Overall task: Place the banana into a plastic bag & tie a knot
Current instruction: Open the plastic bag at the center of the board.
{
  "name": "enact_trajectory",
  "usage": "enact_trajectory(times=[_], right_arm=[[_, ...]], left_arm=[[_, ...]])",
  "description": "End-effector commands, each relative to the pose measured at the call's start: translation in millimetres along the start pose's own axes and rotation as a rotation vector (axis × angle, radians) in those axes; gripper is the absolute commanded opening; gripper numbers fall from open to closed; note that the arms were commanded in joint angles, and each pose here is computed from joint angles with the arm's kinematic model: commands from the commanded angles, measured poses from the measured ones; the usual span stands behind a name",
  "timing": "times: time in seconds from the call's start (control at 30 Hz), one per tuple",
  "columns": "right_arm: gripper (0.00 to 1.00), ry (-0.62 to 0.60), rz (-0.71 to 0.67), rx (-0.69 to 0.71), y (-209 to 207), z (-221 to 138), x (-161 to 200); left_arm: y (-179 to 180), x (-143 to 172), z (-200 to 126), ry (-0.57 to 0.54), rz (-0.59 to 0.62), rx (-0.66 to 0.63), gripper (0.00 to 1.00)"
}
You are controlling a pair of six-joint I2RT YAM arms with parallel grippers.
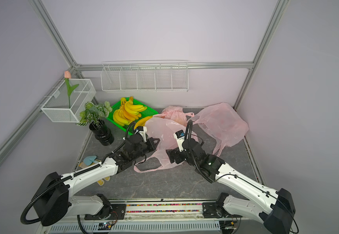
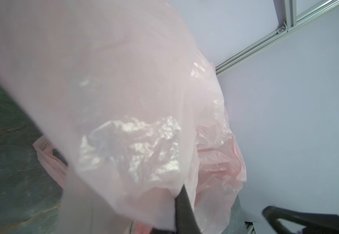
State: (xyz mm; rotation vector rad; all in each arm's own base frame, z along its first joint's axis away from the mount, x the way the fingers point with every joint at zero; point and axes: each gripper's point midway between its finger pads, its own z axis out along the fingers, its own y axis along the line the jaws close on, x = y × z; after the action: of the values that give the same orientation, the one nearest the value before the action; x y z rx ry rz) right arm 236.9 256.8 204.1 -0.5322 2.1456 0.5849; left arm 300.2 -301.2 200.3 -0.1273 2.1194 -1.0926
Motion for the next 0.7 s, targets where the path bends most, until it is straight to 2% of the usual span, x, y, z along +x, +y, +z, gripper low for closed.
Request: enact_trajectory(times=[0.0,0.27,0.47,0.67], right_arm=[[0.95,0.029,0.045,-0.042,5.6,15.7,21.2],[0.98,-0.109,0.042,-0.083,6.0,21.4,19.5],[0.97,-0.149,0.013,-0.117,12.4,14.6,11.7],[0.97,-0.142,-0.018,-0.019,-5.5,18.1,17.5]], left_arm=[[-27.9,-6.2,2.2,-0.026,-0.033,0.061,0.0],[-50.5,11.6,3.3,0.0,-0.034,0.093,0.0],[-55.8,23.2,7.1,0.019,-0.02,0.088,0.0],[-61.3,27.5,6.8,0.023,-0.031,0.106,0.0]])
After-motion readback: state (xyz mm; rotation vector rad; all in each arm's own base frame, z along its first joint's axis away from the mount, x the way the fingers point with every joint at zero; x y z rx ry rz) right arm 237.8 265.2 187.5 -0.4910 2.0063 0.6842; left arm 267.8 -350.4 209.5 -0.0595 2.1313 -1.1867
